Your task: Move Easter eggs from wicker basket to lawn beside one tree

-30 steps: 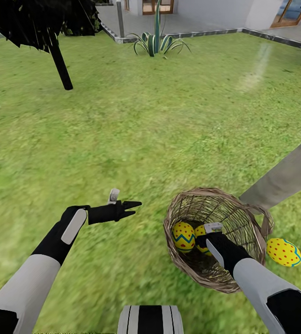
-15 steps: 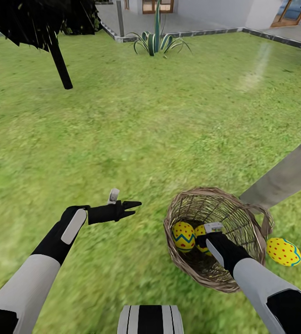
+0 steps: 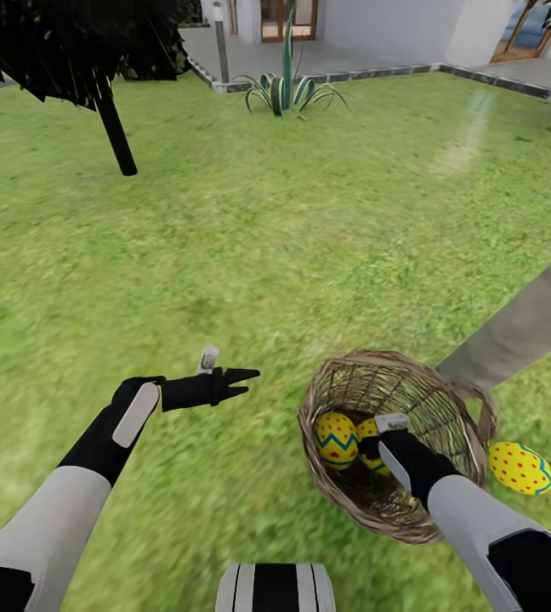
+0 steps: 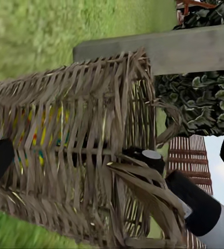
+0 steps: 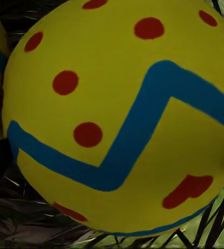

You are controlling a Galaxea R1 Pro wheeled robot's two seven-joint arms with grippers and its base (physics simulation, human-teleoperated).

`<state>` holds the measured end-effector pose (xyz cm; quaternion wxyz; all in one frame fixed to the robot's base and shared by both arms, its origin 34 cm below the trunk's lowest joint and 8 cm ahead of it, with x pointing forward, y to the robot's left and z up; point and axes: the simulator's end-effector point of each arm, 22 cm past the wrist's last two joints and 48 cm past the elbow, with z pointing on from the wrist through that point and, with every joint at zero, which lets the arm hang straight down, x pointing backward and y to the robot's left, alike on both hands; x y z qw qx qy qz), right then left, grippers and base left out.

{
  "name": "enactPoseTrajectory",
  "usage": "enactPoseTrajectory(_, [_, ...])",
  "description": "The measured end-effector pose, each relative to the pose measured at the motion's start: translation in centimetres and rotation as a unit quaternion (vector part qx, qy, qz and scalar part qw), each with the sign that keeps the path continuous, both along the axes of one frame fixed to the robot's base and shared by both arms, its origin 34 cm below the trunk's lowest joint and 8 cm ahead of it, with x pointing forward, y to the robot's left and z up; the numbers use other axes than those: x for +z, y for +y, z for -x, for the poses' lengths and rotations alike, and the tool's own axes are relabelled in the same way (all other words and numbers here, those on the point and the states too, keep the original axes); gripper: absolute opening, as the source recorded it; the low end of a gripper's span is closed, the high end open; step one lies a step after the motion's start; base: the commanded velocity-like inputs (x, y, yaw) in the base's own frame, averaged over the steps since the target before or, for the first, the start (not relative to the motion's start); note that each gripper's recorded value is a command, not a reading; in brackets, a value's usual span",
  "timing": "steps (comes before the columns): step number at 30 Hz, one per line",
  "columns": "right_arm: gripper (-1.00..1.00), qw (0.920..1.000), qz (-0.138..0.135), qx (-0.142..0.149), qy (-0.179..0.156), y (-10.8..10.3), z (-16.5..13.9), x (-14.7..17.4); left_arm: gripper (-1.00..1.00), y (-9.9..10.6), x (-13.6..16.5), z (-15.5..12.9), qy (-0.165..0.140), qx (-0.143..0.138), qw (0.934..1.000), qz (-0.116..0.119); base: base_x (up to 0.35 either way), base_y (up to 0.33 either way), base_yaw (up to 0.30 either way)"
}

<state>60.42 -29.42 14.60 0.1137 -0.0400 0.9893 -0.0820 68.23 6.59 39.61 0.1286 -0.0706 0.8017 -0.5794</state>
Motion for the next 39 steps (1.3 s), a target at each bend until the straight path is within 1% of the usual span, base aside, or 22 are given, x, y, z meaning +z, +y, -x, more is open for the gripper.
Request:
enactPoseTrajectory(3, [-1.00,1.0000,0.000,-0.008,0.005,-0.3,0.5,0.2,1.00,0.0,0.7,-0.1,-0.006,0.000,1.0000,0.000,0.000,0.000,0.000])
enactPoseTrajectory(18, [-1.00,0.9997,0.000,-0.008,-0.025,-0.3,-1.5,3.5,1.00,0.0,4.6,-0.6,-0.037,0.000,0.9993,0.000,0.000,0.000,0.000])
enactPoseTrajectory(19, [-1.00,0.9997,-0.001,-0.013,-0.019,-0.7,-1.1,3.4,1.00,0.4,4.2,-0.5,-0.031,0.004,0.9995,0.000,0.000,0.000,0.000])
enactPoseTrajectory(20, [-1.00,0.9998,-0.004,-0.013,-0.013,-0.4,-0.7,3.2,1.00,0.7,3.7,-0.2,-0.026,0.004,0.9997,-0.003,0.000,0.000,0.000])
enactPoseTrajectory(22, [-1.00,0.9998,-0.005,-0.016,-0.010,-0.4,-0.7,3.2,1.00,0.5,3.6,0.0,-0.024,0.003,0.9997,-0.004,0.000,0.000,0.000])
enactPoseTrajectory(24, [-1.00,0.9998,-0.006,-0.016,0.002,-0.6,0.2,2.8,1.00,0.4,3.0,0.5,-0.016,0.001,0.9999,-0.005,0.000,0.000,0.000])
enactPoseTrajectory(31, [-1.00,0.9994,-0.017,-0.014,0.027,-0.2,1.4,2.4,1.00,0.3,2.8,0.6,-0.014,0.001,0.9999,-0.003,0.000,0.000,0.000])
enactPoseTrajectory(34, [-1.00,0.9994,-0.023,-0.012,0.025,0.1,1.2,3.0,1.00,0.4,3.5,0.5,-0.019,0.001,0.9998,-0.004,0.000,0.000,0.000])
enactPoseTrajectory(35, [-1.00,0.9984,-0.049,-0.006,0.025,1.3,1.0,3.1,1.00,0.4,3.8,0.5,-0.021,0.001,0.9998,-0.004,0.000,0.000,0.000])
enactPoseTrajectory(36, [-1.00,0.9981,-0.056,-0.012,0.023,1.5,0.9,3.3,1.00,0.4,4.0,0.5,-0.023,0.001,0.9997,-0.004,0.000,0.000,0.000])
enactPoseTrajectory(37, [-1.00,0.9985,-0.051,-0.008,0.021,1.3,0.8,3.5,1.00,0.4,4.3,0.4,-0.025,0.001,0.9997,-0.004,0.000,0.000,0.000])
enactPoseTrajectory(39, [-1.00,0.9985,-0.051,-0.007,0.017,1.3,0.6,4.0,1.00,0.3,4.8,0.4,-0.029,0.001,0.9996,-0.004,0.000,0.000,0.000])
